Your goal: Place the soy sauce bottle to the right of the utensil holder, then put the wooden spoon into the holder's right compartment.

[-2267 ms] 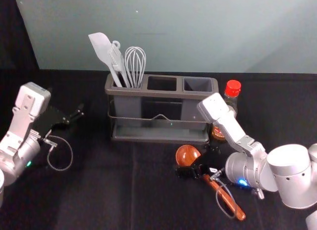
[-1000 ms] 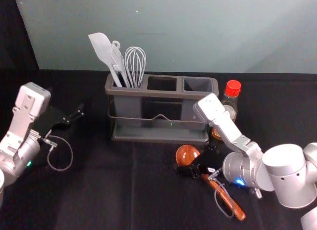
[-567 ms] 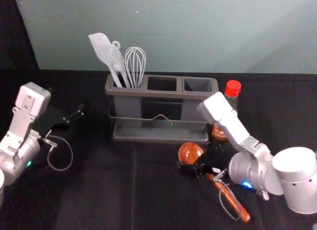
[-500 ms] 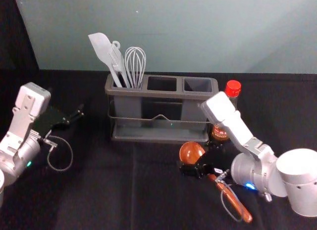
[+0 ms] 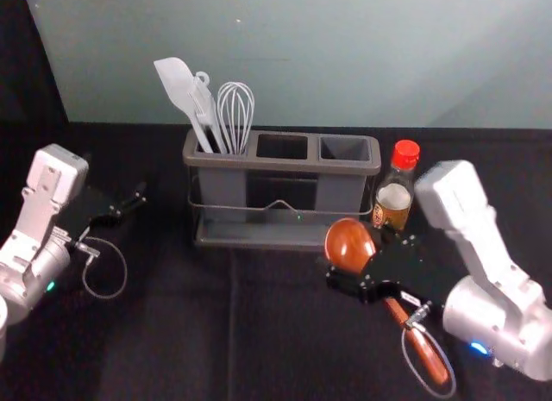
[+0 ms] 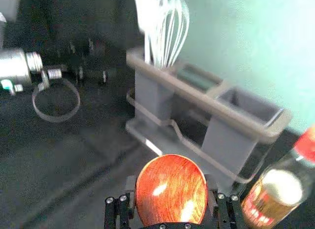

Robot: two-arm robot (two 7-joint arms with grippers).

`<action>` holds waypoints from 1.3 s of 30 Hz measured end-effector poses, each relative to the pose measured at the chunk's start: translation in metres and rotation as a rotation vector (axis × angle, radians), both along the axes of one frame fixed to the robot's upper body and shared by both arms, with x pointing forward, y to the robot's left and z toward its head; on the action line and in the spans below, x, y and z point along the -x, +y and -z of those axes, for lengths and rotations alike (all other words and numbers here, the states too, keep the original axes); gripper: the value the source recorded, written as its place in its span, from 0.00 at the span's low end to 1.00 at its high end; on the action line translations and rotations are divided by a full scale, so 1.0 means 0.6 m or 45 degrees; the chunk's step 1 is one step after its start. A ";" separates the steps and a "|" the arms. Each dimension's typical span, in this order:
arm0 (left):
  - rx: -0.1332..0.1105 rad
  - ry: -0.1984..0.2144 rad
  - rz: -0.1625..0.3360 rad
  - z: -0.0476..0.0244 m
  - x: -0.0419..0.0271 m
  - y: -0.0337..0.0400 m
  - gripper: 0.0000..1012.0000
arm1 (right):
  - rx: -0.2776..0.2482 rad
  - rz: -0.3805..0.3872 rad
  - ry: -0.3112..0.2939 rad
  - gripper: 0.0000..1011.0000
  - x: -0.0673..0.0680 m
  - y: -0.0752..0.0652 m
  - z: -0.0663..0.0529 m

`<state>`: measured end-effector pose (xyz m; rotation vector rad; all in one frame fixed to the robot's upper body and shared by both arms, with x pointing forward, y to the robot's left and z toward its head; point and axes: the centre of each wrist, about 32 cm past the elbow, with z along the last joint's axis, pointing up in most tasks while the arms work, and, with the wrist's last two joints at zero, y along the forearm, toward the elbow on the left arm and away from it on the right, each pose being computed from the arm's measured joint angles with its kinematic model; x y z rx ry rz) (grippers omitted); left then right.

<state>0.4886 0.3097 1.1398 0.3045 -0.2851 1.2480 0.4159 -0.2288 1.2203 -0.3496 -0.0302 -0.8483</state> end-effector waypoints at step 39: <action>0.000 0.000 0.000 0.000 0.000 0.000 0.99 | -0.429 0.075 -0.504 0.83 0.048 -0.061 0.048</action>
